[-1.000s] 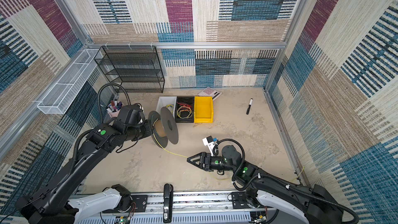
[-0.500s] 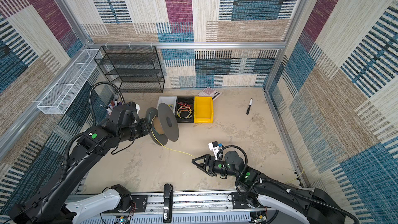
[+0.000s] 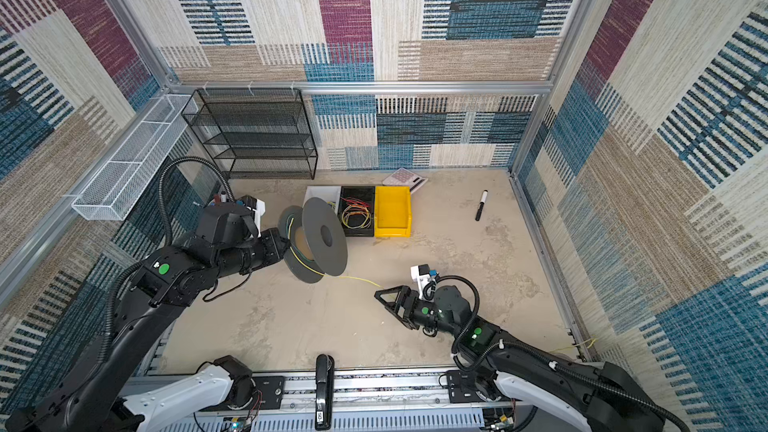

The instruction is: Wrap the cables

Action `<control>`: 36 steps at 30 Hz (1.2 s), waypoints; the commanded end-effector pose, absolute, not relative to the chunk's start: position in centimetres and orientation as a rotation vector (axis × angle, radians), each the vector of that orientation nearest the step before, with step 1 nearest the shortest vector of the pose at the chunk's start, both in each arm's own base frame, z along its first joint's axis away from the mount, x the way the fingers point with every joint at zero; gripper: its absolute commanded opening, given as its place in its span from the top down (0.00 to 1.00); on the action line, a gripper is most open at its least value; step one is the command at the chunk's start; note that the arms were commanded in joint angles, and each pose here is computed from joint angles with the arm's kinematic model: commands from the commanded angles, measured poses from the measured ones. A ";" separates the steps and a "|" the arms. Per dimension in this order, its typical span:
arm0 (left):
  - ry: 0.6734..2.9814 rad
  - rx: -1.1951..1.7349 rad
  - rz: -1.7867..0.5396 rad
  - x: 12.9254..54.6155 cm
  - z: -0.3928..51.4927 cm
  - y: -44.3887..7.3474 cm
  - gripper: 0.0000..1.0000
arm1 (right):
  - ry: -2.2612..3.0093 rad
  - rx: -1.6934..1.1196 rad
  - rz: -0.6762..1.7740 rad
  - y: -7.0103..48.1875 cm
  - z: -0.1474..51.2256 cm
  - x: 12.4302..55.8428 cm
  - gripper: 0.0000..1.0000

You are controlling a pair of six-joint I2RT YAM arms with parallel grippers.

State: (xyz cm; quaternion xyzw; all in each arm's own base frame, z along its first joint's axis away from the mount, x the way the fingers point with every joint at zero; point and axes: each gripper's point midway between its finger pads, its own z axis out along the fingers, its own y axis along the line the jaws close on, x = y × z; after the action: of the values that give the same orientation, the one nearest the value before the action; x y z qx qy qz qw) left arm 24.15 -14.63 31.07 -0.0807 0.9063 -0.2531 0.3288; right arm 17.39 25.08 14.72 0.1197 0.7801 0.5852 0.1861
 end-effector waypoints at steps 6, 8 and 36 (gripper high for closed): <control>2.314 -0.027 -0.852 23.2 33.5 -17.3 1.00 | 2.142 0.283 1.658 25.2 15.7 18.6 0.20; 2.311 -0.009 -0.870 22.9 33.6 -17.5 1.00 | 2.129 0.300 1.660 25.2 15.8 18.9 0.23; 2.450 -0.152 -0.617 23.2 28.3 -14.4 1.00 | 2.312 -0.036 1.601 26.8 15.9 17.1 0.20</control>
State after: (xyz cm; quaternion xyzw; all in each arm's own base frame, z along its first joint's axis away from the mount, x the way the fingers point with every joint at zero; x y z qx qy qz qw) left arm 22.04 -15.09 28.41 -0.0300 0.9260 -0.2494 0.2817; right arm 18.44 26.59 16.26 0.0411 0.7963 0.5763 0.1790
